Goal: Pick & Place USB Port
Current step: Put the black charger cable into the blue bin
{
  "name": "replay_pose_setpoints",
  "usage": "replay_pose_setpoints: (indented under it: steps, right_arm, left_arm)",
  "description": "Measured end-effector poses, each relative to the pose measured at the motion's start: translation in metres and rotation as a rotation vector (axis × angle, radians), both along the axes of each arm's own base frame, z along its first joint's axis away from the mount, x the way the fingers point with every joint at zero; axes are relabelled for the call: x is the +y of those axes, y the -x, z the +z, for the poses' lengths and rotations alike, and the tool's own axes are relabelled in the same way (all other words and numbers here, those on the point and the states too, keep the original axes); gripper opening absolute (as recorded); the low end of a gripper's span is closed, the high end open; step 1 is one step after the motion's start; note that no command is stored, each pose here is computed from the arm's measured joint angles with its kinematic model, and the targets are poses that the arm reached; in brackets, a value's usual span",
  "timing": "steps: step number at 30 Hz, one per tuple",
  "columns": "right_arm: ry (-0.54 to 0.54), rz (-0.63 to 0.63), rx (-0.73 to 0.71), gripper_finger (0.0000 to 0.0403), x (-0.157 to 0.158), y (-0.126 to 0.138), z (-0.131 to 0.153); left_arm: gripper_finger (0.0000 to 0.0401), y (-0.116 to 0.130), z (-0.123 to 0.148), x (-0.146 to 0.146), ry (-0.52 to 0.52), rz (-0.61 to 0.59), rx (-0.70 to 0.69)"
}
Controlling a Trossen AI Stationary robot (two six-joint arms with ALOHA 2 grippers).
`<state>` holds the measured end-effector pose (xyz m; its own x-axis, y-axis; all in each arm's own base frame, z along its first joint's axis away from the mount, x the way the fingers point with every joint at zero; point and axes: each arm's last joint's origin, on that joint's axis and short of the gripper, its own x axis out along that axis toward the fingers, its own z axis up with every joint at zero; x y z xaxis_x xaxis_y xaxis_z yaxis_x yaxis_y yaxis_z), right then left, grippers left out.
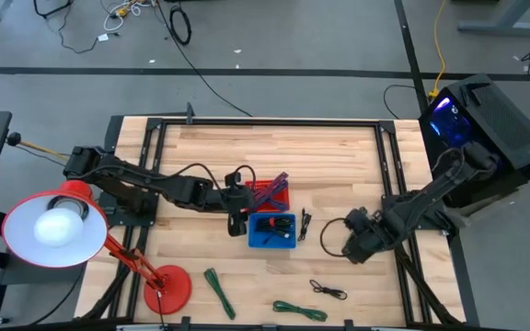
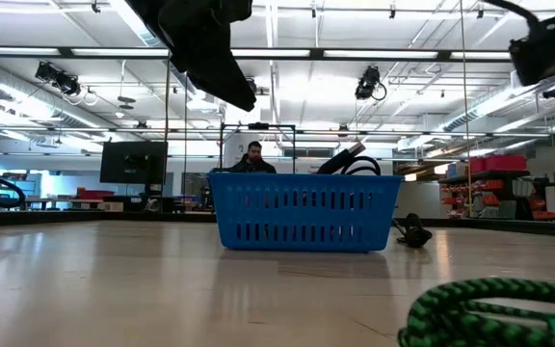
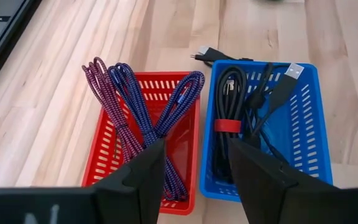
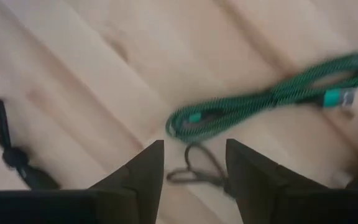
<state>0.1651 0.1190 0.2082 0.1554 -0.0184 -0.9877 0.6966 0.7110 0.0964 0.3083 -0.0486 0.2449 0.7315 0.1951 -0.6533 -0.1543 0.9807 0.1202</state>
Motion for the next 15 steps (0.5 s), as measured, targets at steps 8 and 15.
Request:
replay_pose_setpoints:
  steps: [8, 15]
  right_arm:
    - [-0.057, -0.033, 0.033, 0.0174, 0.019, 0.016, 0.000]
    - [-0.009, -0.021, 0.084, 0.0174, 0.033, 0.019, -0.014]
  left_arm:
    - [0.0179, 0.001, 0.000, -0.004, -0.004, -0.013, 0.005]
    - [0.0179, 0.001, 0.000, -0.004, -0.004, -0.012, 0.005]
